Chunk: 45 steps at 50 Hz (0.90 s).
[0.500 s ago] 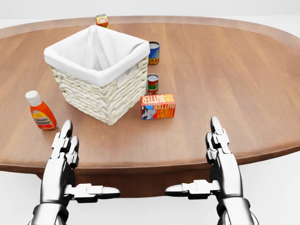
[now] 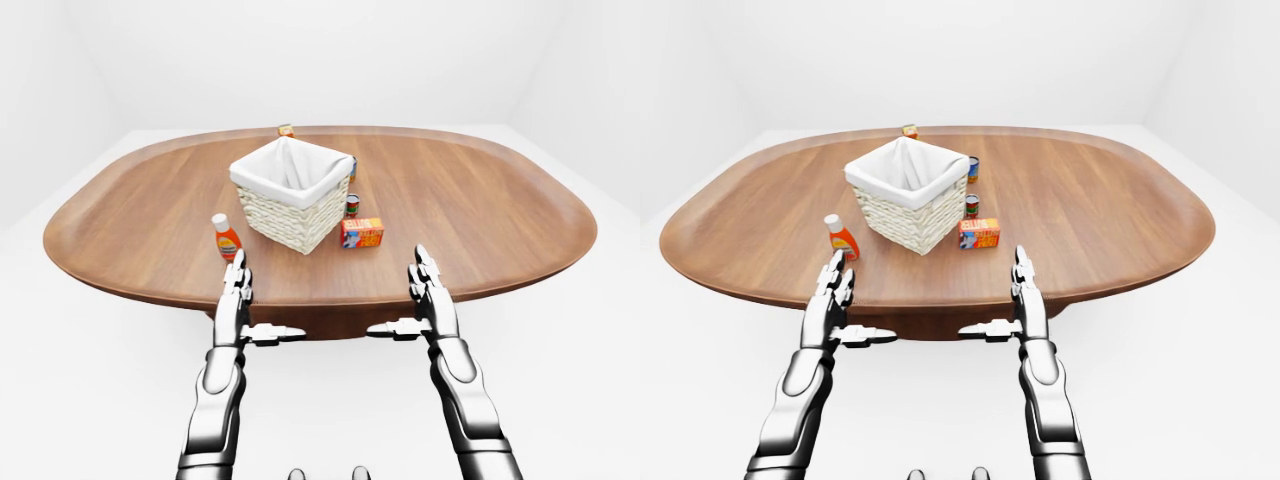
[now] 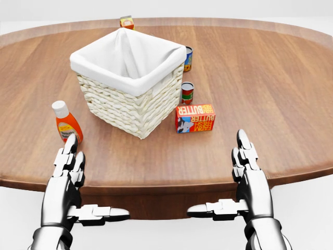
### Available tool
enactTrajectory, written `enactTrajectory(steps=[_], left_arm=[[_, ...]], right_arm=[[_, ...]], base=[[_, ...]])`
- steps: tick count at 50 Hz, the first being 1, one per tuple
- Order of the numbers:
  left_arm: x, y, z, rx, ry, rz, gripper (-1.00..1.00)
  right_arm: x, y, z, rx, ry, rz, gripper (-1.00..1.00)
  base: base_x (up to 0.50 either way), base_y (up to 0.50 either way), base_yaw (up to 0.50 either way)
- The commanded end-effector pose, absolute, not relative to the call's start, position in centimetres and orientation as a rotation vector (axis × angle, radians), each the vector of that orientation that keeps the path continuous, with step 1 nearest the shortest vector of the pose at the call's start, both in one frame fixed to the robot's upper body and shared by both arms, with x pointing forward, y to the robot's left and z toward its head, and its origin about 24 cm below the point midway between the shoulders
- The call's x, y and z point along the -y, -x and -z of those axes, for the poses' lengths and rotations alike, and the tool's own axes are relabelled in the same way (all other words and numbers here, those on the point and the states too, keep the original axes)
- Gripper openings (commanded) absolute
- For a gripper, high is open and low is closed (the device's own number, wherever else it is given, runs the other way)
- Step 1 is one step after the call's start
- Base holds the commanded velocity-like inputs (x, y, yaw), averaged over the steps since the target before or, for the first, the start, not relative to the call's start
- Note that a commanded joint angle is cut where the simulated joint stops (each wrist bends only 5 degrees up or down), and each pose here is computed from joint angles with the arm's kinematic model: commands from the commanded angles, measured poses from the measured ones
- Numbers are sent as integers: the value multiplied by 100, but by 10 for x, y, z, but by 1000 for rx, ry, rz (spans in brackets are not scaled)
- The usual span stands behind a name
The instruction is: Pick up the butter and put it in the basket.
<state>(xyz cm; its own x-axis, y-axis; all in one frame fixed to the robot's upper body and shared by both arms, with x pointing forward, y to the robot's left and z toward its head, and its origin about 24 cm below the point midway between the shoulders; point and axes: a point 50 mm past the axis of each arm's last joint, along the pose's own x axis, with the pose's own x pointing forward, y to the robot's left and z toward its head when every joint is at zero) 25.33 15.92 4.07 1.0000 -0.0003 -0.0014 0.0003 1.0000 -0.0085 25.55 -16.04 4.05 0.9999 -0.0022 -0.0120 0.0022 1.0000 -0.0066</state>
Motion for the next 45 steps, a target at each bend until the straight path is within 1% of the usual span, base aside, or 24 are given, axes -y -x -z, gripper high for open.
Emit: enactTrajectory(steps=[1,23,32,37,40,45], left_arm=[[-161,-252,-41,0,6,-1,100],[-161,-252,-43,2,10,0,100],[-164,-250,-50,11,20,-3,100],[-168,-248,-59,26,26,-9,100],[-171,-246,-76,98,31,-12,100],[-173,-242,-94,174,23,-14,100]], right_arm=[[160,-255,-41,-15,6,2,100],[161,-255,-41,-17,19,8,100],[164,-250,-51,-12,22,1,100],[165,-249,-66,53,36,-3,100],[167,-247,-87,139,57,-8,100],[168,-248,-102,204,76,-7,100]], base=[[2,50,0],[2,50,0],[0,2,0],[0,0,0],[0,0,0],[0,0,0]])
